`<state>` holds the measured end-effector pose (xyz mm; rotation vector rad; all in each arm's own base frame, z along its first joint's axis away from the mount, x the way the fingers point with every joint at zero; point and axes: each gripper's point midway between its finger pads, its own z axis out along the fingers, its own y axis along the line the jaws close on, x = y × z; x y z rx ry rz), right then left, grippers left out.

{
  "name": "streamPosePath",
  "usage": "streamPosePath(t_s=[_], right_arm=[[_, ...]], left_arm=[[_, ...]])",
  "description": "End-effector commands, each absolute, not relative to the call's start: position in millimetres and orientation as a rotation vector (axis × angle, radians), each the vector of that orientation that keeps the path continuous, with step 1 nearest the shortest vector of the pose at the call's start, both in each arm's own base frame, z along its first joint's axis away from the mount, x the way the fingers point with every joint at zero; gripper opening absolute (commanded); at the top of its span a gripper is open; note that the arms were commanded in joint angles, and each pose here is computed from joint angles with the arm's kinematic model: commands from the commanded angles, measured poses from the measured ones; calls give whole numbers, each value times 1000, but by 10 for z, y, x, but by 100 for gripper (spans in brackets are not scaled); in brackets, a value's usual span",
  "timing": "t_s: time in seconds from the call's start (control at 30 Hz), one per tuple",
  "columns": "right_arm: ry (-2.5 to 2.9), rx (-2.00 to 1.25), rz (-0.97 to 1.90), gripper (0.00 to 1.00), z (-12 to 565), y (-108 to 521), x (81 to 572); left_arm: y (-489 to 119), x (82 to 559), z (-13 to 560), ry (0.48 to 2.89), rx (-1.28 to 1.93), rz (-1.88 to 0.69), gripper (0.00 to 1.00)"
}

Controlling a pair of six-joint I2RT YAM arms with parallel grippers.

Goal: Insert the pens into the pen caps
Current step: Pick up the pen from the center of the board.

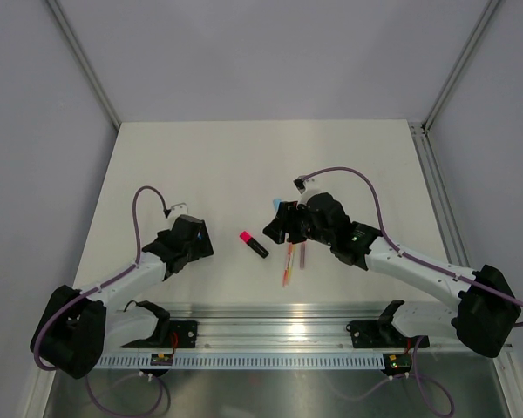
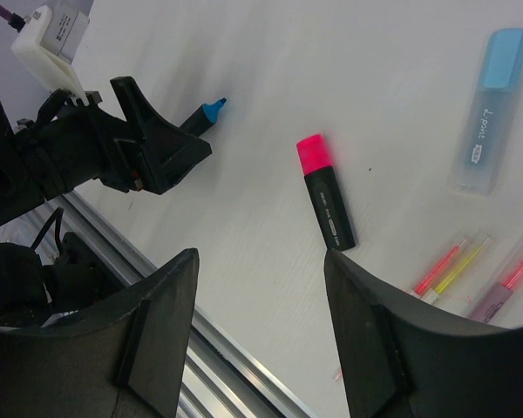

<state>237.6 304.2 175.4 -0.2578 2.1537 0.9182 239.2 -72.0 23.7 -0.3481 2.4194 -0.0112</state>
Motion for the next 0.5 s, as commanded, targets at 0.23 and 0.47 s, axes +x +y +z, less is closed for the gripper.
streamPosePath(t_s=[0.23, 0.47], right_arm=[[2103, -247, 912, 66, 1849, 3035, 2464], [2086, -246, 937, 66, 1872, 3096, 2493]], left_arm=[[-919, 2538, 390, 2376, -326, -148, 80], [-956, 2513, 460, 2351, -324, -202, 77]])
